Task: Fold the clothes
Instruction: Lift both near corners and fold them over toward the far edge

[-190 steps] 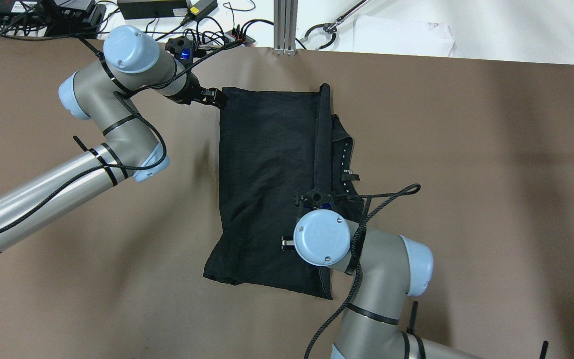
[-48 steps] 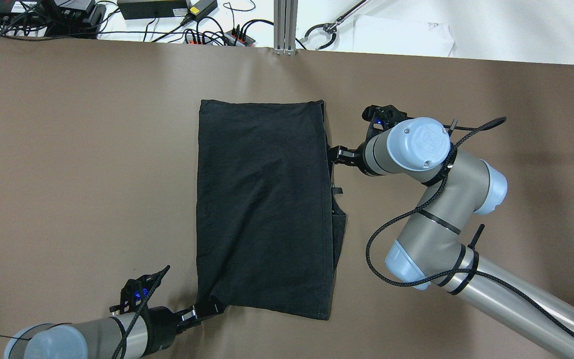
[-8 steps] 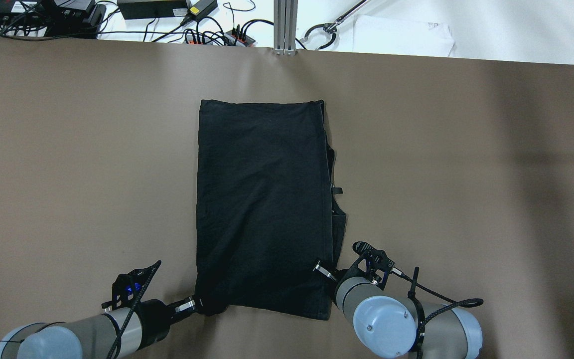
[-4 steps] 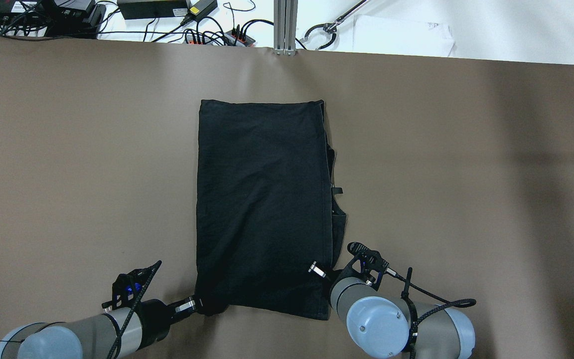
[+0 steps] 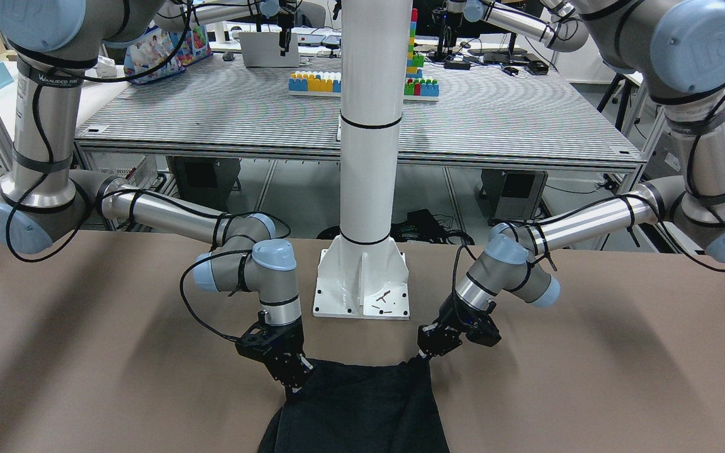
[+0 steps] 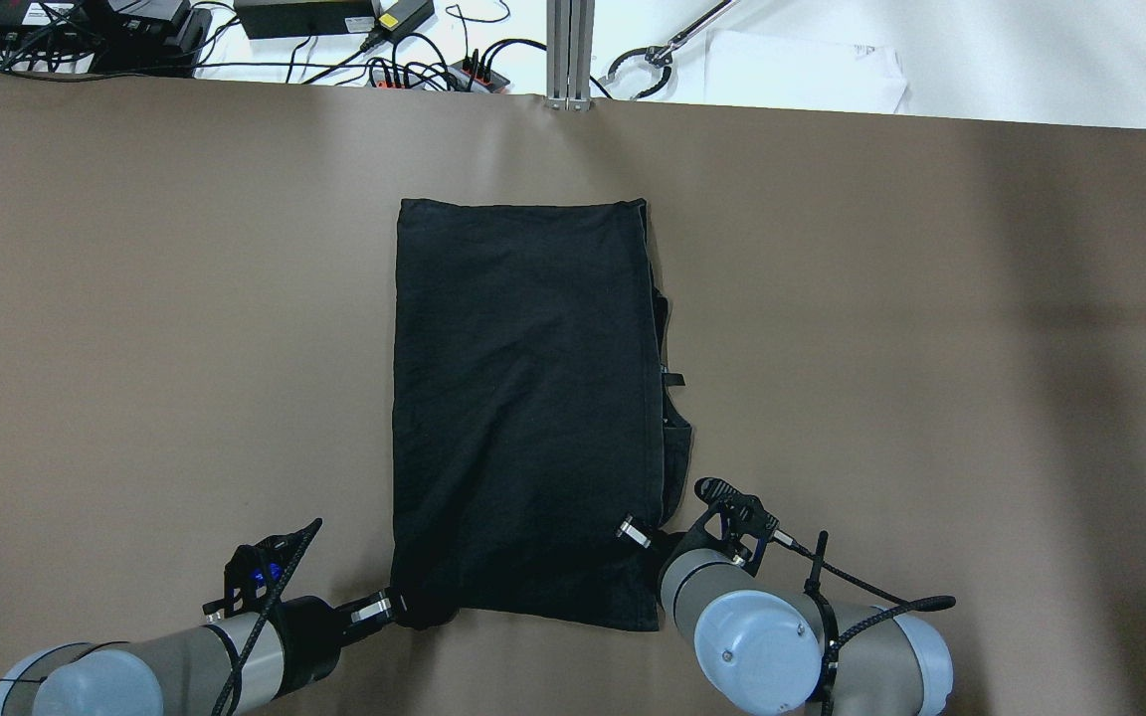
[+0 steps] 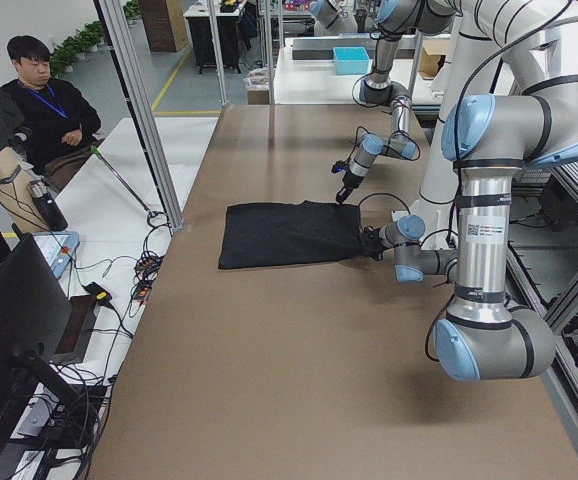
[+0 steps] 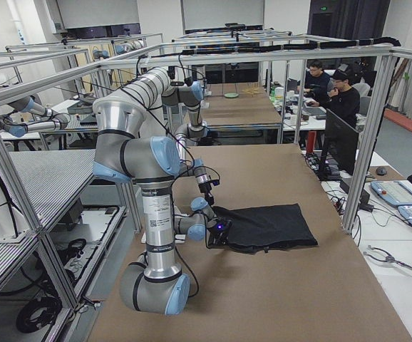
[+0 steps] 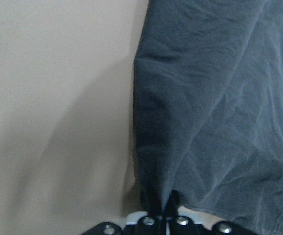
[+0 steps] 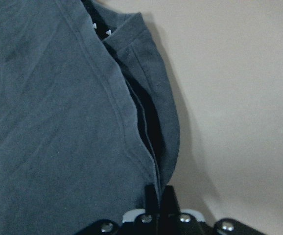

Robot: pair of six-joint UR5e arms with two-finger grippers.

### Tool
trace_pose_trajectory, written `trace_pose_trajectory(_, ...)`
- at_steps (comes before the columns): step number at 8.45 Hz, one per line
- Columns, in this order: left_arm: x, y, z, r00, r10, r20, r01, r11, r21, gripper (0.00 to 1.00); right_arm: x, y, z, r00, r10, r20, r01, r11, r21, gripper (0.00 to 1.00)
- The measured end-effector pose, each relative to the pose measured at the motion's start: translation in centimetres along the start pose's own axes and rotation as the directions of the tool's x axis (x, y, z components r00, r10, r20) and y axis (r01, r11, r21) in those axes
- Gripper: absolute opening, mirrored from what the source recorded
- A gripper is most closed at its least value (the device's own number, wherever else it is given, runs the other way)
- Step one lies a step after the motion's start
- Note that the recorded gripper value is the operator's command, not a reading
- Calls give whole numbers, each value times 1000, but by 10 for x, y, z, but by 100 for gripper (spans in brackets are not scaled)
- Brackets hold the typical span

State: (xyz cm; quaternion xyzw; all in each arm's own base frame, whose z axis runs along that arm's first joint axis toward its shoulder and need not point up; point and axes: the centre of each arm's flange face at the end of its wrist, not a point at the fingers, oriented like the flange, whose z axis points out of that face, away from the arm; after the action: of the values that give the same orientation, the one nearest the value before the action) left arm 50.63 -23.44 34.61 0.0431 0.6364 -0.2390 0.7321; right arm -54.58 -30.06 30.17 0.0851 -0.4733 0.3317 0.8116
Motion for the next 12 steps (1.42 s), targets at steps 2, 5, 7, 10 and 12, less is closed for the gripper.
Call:
trace_pose_trajectory(2, 8, 2, -5, 1000, -2, -15, 2, 1000, -13, 0, -3, -3, -16, 1000, 1, 25, -1, 1000, -9, 0)
trace_pose_trajectory(5, 39, 4, -45, 997, -18, -78, 13, 998, -67, 0, 14, 19, -81, 996, -18, 82, 25, 996, -89, 0)
trace_pose_trajectory(7, 75, -6, -73, 998, -15, -55, 11, 997, -74, 0, 23, 16, -120, 993, -23, 112, 35, 993, -112, 0)
trace_pose_trajectory(10, 162, -53, -70, 999, 22, 24, -23, 1000, 6, 0, 14, -13, -121, 991, -43, 125, 51, 997, -61, 0)
trace_pose_trajectory(12, 217, -100, -65, 989, 58, 133, -71, 993, 93, 0, -11, -50, -108, 989, -50, 140, 48, 999, 15, 0)
